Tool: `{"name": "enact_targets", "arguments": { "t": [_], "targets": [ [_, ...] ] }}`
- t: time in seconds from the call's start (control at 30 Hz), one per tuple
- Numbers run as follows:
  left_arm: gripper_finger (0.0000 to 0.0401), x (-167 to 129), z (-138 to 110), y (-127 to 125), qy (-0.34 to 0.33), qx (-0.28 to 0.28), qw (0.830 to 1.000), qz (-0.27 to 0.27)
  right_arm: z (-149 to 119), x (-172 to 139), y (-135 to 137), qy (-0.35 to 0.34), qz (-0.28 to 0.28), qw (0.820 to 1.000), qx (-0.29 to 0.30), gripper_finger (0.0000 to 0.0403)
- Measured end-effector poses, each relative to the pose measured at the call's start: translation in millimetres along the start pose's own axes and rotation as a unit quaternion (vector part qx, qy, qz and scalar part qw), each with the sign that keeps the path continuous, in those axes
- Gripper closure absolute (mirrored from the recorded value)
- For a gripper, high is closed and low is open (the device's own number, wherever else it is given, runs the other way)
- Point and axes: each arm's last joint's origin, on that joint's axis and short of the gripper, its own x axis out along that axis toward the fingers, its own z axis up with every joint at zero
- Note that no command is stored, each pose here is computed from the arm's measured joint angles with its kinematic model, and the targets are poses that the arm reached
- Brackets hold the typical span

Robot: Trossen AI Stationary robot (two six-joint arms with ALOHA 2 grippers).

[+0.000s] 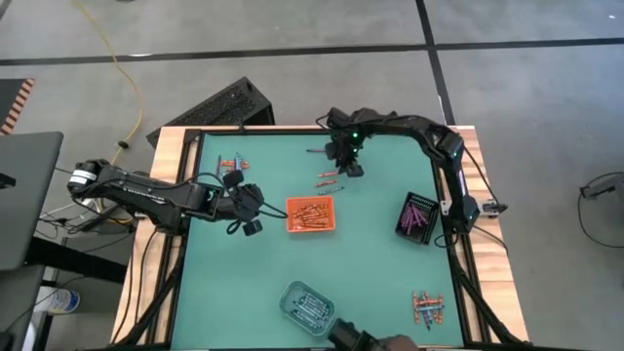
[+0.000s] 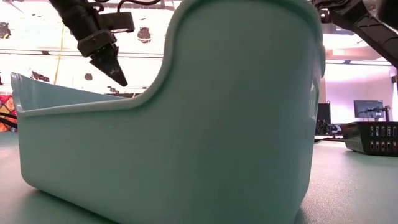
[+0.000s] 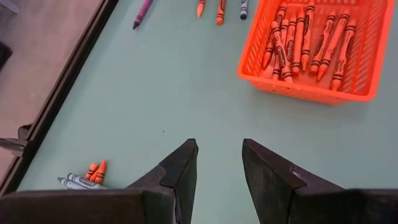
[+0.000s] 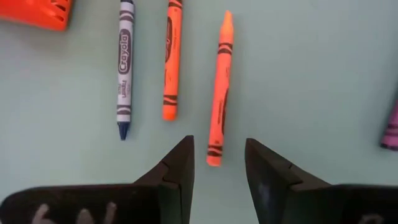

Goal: Sort crayons
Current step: Put the orange crayon into the orange bin

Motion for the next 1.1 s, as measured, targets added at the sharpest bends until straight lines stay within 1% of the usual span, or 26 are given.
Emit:
{"name": "enact_targets", "arguments": {
  "t": [0.2, 0.43, 0.53, 0.67, 0.93, 1.1],
  "targets": [
    [0.0283, 0.0, 0.8, -0.2, -0.004, -0.008, 1.0, -0.001, 4.6, 7.0, 0.7, 0.011, -0.014, 1.0, -0.012, 0.027],
    [0.0283, 0.0, 0.6, -1.1, 0.0, -0.016, 1.0, -0.014, 0.9, 27.4, -1.6, 0.053, -0.016, 0.998, 0.006, 0.027],
    [0.0283, 0.0, 0.3, -1.3, 0.002, -0.02, 1.0, -0.018, 1.5, 28.2, -0.7, 0.062, -0.023, 0.998, 0.013, 0.0275],
    [0.0283, -0.1, 0.4, -1.5, 0.002, -0.021, 1.0, -0.02, 3.8, 30.2, 1.1, 0.068, -0.029, 0.997, 0.01, 0.0304],
    [0.0283, -0.1, 0.4, -1.8, 0.003, -0.025, 0.999, -0.023, 3.8, 31.4, 2.5, 0.072, -0.025, 0.997, 0.007, 0.0391],
    [0.0283, -0.1, 0.4, -1.8, 0.003, -0.026, 0.999, -0.023, 4.2, 30.3, 3.2, 0.072, -0.026, 0.997, 0.003, 0.0398]
  ]
}}
